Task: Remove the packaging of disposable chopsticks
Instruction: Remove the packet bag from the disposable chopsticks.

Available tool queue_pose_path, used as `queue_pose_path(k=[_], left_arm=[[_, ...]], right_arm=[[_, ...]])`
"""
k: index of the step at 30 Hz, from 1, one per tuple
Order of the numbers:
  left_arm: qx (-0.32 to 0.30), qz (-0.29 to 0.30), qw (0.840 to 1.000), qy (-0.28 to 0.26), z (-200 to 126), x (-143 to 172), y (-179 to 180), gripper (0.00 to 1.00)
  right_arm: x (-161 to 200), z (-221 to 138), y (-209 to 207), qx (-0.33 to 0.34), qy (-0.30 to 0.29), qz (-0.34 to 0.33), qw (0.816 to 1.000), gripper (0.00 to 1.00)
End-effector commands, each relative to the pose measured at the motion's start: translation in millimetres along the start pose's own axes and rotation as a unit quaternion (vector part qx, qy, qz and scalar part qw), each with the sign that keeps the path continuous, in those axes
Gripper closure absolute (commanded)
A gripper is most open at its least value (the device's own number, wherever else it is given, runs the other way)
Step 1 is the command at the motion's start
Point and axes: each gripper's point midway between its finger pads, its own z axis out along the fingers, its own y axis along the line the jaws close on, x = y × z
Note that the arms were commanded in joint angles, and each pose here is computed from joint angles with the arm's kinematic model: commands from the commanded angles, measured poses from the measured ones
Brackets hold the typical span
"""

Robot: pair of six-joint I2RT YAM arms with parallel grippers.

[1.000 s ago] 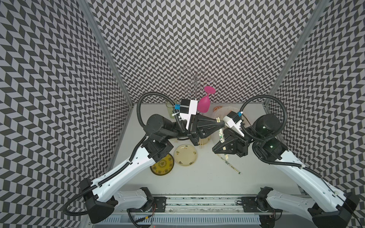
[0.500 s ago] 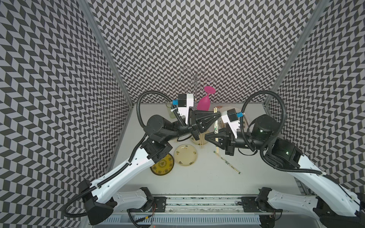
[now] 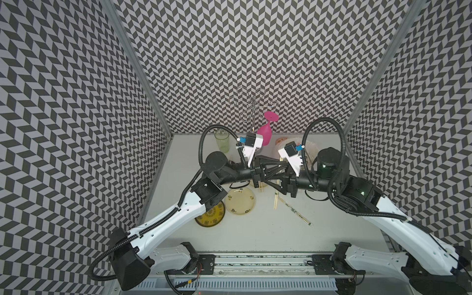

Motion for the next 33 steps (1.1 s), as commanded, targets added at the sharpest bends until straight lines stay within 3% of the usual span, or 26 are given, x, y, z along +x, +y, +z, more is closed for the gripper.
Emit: queue_pose_path(k=[1, 10, 17, 21, 25, 33], left_arm=[[-0.007, -0.047, 0.996, 0.069, -10, 30, 5, 1.00], [-0.051, -0.023, 0.998, -0.001, -46, -18, 10, 1.00], [-0.117, -0.037, 0.988, -0.089, -76, -49, 20, 1.00], [-0.152, -0.041, 0.978, -0.134, -93, -63, 23, 1.00], [-0.158, -0.042, 0.976, -0.141, -95, -68, 23, 1.00], [-0.181, -0.056, 0.969, -0.158, -101, -67, 32, 1.00]], right_arm=[[-66, -23, 36, -0.044, -0.122, -0.077, 0.989, 0.43], [-37, -27, 32, -0.039, -0.080, -0.058, 0.994, 0.34], [0, -19, 15, -0.023, -0.047, -0.035, 0.998, 0.47], [16, -10, 16, -0.048, -0.036, -0.019, 0.998, 0.47], [21, -2, 26, -0.078, -0.031, -0.017, 0.996, 0.42], [27, 17, 42, -0.113, -0.021, -0.019, 0.993, 0.42]])
